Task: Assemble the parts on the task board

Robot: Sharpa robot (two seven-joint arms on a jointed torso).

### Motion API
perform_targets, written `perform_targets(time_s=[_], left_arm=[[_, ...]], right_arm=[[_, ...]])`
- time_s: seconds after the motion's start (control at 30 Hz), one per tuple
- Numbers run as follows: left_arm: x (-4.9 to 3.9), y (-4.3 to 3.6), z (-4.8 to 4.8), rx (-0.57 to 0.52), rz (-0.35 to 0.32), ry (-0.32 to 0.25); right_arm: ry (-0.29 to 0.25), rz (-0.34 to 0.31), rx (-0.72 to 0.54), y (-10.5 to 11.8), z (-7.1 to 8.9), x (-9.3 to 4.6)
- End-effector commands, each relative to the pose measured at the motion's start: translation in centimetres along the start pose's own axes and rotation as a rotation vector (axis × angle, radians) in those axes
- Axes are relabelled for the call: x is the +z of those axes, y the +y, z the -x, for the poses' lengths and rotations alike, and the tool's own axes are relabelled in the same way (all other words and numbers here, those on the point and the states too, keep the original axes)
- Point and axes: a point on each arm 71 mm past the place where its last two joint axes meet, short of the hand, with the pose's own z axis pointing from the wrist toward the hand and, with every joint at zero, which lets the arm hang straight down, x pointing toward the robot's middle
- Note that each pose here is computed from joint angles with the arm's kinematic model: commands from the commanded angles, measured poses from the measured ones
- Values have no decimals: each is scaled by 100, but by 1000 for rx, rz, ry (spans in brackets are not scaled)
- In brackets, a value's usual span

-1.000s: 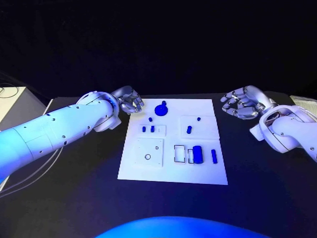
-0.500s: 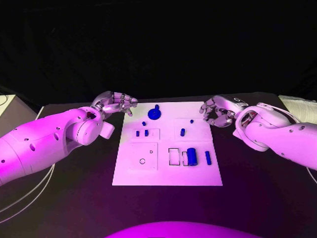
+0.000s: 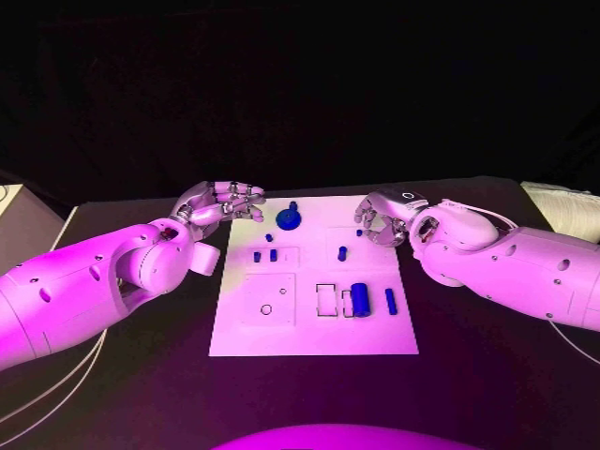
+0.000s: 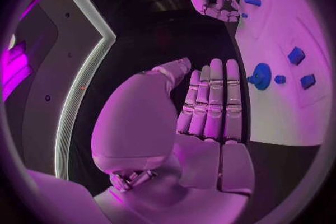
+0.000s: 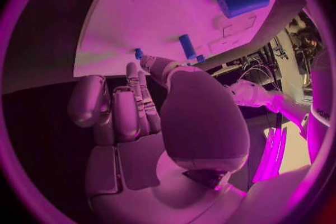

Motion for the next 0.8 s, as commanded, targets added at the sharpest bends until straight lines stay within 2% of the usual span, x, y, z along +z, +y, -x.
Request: perform_targets(time_s=[0.03, 0.2, 0.43, 0.8], left_arm=[[-10, -39, -21, -38, -45, 12], [-25, -46, -8, -34, -48, 2], [-38, -57, 0, -31, -52, -3], [-52, -71, 0, -34, -56, 9]], right_arm=[[-2, -44, -77, -26, -11, 37], [25, -48, -88, 4, -53, 80], [90, -37, -75, 73, -175, 71], [110, -25, -65, 109, -260, 61]])
